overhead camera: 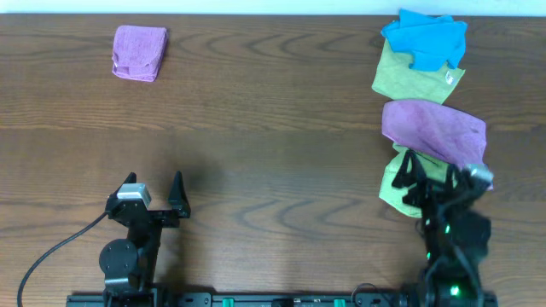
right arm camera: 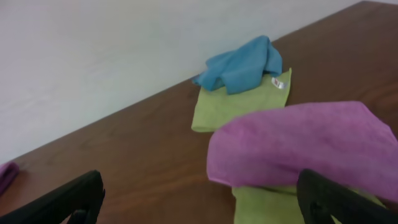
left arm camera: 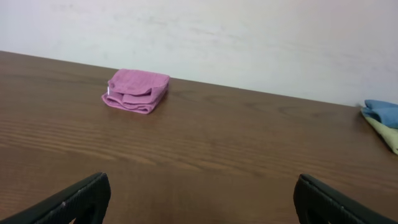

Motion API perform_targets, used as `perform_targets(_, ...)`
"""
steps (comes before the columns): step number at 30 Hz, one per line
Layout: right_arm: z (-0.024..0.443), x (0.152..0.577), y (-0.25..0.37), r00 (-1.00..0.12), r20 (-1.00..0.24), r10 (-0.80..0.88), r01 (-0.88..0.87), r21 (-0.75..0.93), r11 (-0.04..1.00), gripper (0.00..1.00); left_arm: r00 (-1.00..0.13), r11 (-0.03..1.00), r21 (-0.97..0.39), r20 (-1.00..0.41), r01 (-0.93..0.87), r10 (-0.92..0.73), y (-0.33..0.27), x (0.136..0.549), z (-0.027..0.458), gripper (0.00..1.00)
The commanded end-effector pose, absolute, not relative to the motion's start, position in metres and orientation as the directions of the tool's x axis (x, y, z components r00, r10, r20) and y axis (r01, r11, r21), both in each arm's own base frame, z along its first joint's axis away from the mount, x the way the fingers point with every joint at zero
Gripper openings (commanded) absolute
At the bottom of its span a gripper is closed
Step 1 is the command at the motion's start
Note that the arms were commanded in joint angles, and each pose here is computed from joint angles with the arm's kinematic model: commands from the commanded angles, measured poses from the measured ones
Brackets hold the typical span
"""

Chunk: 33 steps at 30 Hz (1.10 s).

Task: Fold the cloth
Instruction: 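Reach the right gripper to the pink cloth in the right stack and grasp it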

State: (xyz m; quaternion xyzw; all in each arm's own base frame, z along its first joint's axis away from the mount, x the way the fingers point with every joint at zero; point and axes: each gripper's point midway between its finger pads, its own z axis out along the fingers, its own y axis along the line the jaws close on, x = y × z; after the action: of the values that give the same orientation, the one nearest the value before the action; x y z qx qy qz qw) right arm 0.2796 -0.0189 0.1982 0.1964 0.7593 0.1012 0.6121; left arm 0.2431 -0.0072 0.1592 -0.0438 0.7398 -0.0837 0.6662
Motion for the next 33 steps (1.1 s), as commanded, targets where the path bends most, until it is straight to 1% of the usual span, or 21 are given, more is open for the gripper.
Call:
perform_targets(1,0.217,0.306,-0.016,-0.234,-0.886,0.400,0.175,0.366,0.914,0.99,-0.154,0.981,-0.190,-0.971,0.039,-0.182,-0.008,0.244,0.139,0.95)
perform_targets(5,0.209,0.350,-0.019,-0.416,-0.848,0.327,0.215,0.258,0.942,0.99,-0.154,0.981,-0.190,-0.971,0.039,-0.182,-0.008,0.244,0.139,0.95)
perform_targets(7,0.199,0.371,-0.025,-0.501,-0.806,0.315,0.249,0.215,0.944,0.99,-0.154,0.981,-0.190,-0.971,0.039,-0.182,-0.008,0.244,0.139,0.95)
perform_targets(11,0.176,0.399,-0.043,-0.643,-0.706,0.296,0.315,0.109,0.943,0.99,-0.154,0.981,-0.190,-0.971,0.039,-0.182,-0.008,0.244,0.139,0.95)
perform_targets(14,0.160,0.407,-0.063,-0.705,-0.637,0.312,0.383,0.029,0.923,0.99,-0.154,0.981,-0.190,-0.971,0.039,-0.182,-0.008,0.244,0.139,0.95)
perform_targets(18,0.141,0.400,-0.088,-0.746,-0.565,0.352,0.444,-0.028,0.896,0.99,-0.154,0.981,-0.190,-0.971,0.039,-0.182,-0.008,0.244,0.139,0.95)
perform_targets(23,0.117,0.375,-0.103,-0.795,-0.455,0.400,0.480,-0.071,0.874,0.99,-0.154,0.981,-0.190,-0.971,0.039,-0.182,-0.008,0.244,0.139,0.95)
perform_targets(24,0.114,0.370,-0.105,-0.803,-0.437,0.405,0.484,-0.082,0.871,0.98,-0.154,0.981,-0.190,-0.971,0.039,-0.182,-0.008,0.244,0.139,0.95)
perform_targets(26,0.102,0.359,-0.108,-0.826,-0.381,0.414,0.486,-0.113,0.866,0.92,-0.154,0.981,-0.190,-0.971,0.039,-0.182,-0.008,0.244,0.139,0.96)
perform_targets(27,0.098,0.356,-0.108,-0.836,-0.361,0.413,0.481,-0.122,0.868,0.91,-0.154,0.981,-0.190,-0.971,0.039,-0.182,-0.008,0.244,0.139,0.95)
perform_targets(33,0.067,0.338,-0.116,-0.887,-0.240,0.394,0.446,-0.229,0.866,0.91,-0.154,0.981,-0.190,-0.971,0.039,-0.182,-0.008,0.244,0.139,0.95)
